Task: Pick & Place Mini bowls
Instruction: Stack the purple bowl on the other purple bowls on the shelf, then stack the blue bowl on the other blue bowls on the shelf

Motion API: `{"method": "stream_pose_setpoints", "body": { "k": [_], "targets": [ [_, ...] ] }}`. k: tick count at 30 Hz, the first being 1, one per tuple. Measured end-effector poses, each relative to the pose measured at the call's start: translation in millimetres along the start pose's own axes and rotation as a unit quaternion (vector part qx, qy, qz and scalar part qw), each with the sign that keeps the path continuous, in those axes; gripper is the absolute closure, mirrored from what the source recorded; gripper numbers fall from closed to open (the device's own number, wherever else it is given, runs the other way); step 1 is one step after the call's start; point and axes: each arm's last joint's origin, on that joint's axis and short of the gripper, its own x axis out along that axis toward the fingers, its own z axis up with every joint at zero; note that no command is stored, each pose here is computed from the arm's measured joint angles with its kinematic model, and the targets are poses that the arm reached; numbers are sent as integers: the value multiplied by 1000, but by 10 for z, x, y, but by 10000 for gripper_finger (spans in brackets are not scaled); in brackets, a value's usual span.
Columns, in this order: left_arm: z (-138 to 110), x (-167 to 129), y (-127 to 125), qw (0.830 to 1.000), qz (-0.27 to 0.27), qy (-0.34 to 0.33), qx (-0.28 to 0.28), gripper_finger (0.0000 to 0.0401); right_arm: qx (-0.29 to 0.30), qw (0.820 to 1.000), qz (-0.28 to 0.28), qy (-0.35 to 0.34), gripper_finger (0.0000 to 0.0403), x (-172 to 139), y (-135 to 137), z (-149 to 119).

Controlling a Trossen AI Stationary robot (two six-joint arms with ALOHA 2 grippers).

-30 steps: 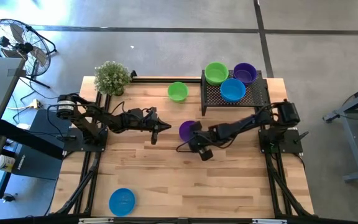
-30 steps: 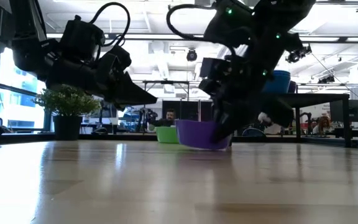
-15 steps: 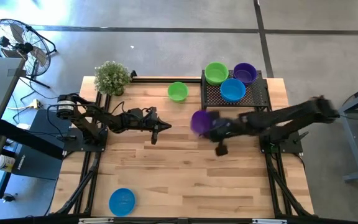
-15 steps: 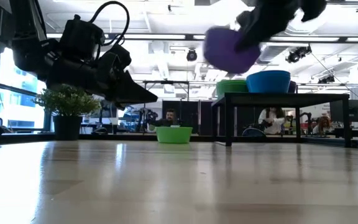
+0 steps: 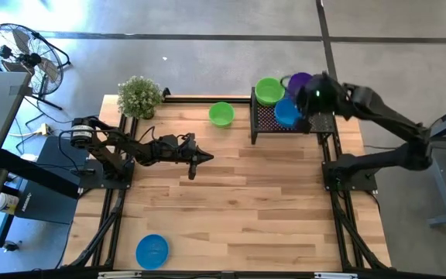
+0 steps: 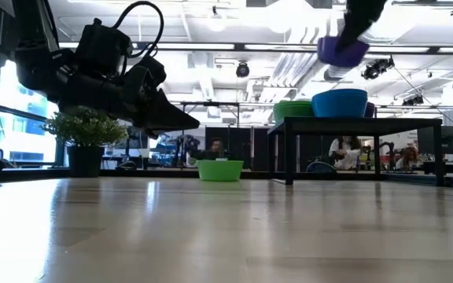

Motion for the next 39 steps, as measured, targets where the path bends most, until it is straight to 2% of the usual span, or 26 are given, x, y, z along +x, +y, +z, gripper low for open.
{"method": "stream_pose_setpoints", "body": {
  "k": [7, 13, 19, 26, 39],
  "targets": [
    [-1, 0, -1, 1000, -3, 1, 0, 398, 39, 996, 12, 76, 399, 399, -491, -207],
    [1, 1, -3, 1000, -5, 1, 0, 398, 54, 990, 25, 128, 401, 713, -710, -307],
    [-1, 1, -3, 1000, -6, 2, 0, 398, 65, 982, 42, 170, 397, 899, -778, -376],
    [-3, 1, -3, 1000, -6, 3, 0, 398, 67, 982, 45, 170, 392, 922, -781, -374],
    [-6, 1, -3, 1000, -6, 4, -1, 398, 71, 983, 35, 166, 296, 875, -782, -373]
  ]
}}
